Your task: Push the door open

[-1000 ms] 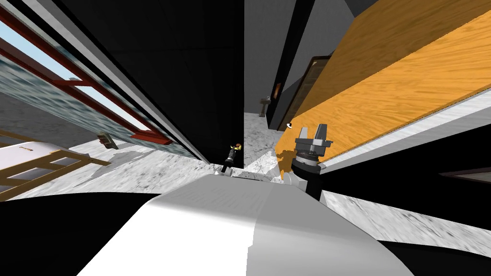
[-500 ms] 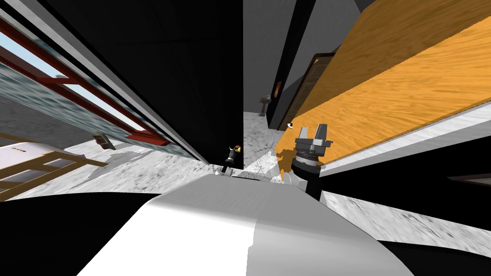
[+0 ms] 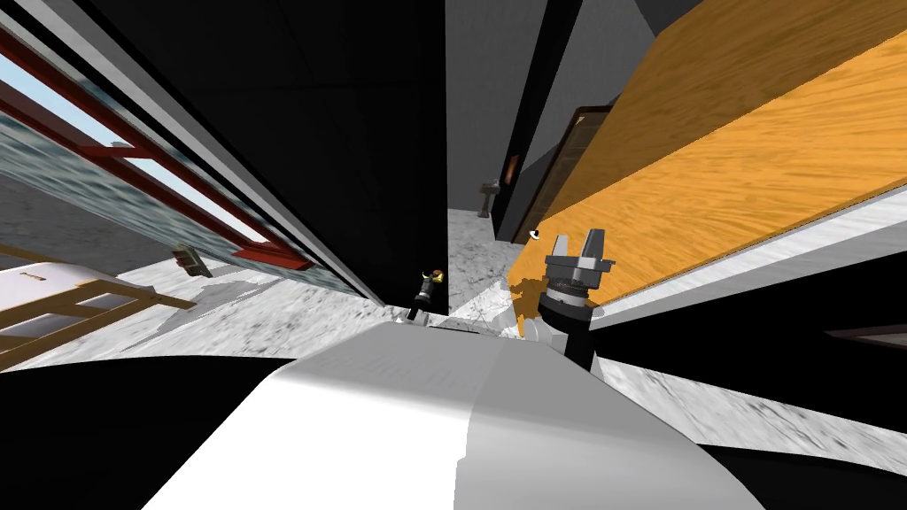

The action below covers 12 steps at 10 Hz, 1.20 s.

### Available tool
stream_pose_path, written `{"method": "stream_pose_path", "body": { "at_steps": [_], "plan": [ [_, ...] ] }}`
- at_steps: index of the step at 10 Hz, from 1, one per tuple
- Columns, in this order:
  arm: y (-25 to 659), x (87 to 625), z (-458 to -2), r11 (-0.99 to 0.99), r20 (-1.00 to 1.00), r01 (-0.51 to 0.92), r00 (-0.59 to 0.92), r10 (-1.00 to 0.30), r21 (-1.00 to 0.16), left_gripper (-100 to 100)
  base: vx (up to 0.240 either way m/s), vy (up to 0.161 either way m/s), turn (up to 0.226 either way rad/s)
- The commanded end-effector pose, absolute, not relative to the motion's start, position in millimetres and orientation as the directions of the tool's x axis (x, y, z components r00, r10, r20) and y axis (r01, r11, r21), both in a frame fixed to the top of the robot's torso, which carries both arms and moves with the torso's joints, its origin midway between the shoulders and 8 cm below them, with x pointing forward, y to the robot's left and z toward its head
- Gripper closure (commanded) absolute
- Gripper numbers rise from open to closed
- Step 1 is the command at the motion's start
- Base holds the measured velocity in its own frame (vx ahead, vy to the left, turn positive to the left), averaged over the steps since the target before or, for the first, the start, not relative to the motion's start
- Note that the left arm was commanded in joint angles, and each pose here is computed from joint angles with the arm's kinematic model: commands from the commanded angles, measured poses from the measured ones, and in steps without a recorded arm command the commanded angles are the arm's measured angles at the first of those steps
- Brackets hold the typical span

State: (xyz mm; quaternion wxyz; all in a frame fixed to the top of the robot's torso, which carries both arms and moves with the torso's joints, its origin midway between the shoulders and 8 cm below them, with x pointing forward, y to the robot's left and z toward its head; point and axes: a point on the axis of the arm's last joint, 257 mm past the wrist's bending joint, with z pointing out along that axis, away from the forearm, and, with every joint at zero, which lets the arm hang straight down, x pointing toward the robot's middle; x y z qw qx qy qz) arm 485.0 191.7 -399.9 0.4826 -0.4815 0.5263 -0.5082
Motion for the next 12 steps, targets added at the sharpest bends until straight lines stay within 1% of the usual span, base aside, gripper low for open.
{"method": "stream_pose_path", "body": {
  "at_steps": [1,5,6,7,8,12],
  "plan": [
    [206.5,490.4,-393.5,0.030,-0.030,0.000,-0.046,-0.998,-1.000,100,0.160,-0.054,0.051],
    [237.4,491.7,-392.4,0.042,-0.042,0.000,0.009,-0.999,-0.999,100,0.188,-0.075,0.044],
    [238.9,486.0,-403.3,0.045,-0.045,-0.027,0.010,-0.999,-0.999,100,0.145,-0.040,0.016],
    [237.6,491.2,-393.5,0.042,-0.042,-0.003,0.010,-0.999,-0.999,100,0.057,-0.015,-0.003],
    [253.9,491.9,-391.6,0.045,-0.045,0.000,0.042,-0.998,-0.999,100,0.146,-0.056,0.082],
    [281.6,491.0,-390.1,0.046,-0.045,0.000,0.103,-0.994,-0.999,100,0.178,-0.090,0.070]
  ]
}}
